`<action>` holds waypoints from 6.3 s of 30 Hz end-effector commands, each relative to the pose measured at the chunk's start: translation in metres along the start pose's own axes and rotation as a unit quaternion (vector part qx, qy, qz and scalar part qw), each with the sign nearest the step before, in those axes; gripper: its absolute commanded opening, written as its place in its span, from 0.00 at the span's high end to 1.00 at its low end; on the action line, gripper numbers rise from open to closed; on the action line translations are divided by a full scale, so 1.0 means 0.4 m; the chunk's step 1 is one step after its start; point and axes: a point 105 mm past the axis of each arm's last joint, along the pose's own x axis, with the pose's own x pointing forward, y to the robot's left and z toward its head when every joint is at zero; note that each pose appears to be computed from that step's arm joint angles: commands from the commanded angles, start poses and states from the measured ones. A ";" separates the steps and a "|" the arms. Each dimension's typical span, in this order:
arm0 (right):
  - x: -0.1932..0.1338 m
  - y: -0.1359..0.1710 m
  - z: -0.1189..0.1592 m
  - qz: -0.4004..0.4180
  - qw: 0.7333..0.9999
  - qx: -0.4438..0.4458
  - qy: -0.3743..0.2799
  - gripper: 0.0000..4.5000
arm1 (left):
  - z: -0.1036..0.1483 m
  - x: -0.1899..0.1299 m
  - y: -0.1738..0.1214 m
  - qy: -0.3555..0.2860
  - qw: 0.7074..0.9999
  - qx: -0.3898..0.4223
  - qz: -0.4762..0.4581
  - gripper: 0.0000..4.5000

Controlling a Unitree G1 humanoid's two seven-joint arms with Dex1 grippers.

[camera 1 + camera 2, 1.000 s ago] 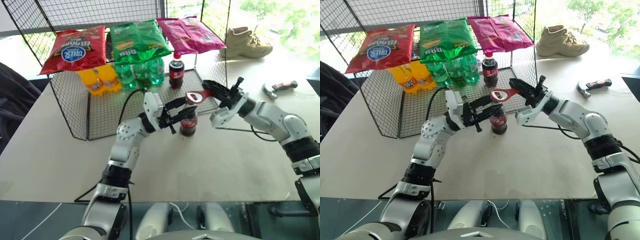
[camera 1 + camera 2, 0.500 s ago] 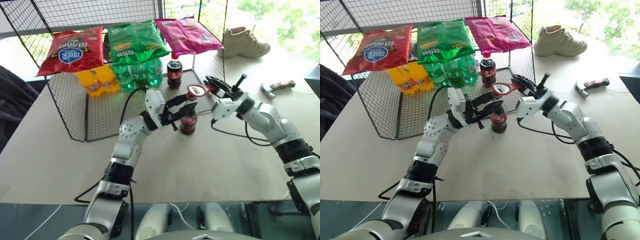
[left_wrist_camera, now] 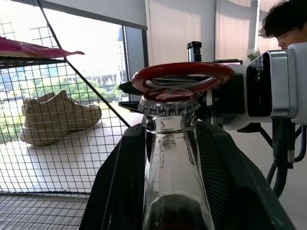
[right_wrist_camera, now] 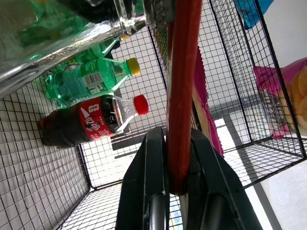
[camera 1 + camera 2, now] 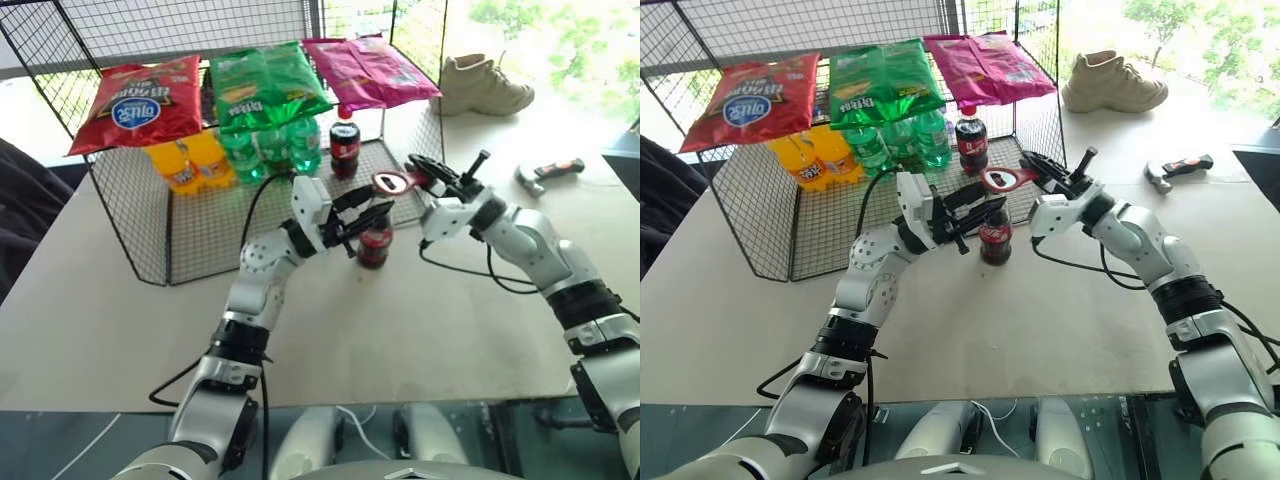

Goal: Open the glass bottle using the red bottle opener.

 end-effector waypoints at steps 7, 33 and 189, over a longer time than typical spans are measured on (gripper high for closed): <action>-0.001 0.018 0.003 0.003 0.999 0.044 0.012 1.00 | -0.098 -0.045 -0.002 0.081 0.996 -0.028 0.019 0.71; 0.001 0.083 0.049 0.030 0.999 -0.030 -0.005 1.00 | -0.104 -0.041 -0.006 0.080 0.996 -0.034 0.020 0.62; 0.010 0.078 0.021 0.011 1.000 -0.008 0.009 1.00 | -0.027 0.046 -0.008 0.012 1.000 -0.001 -0.006 0.19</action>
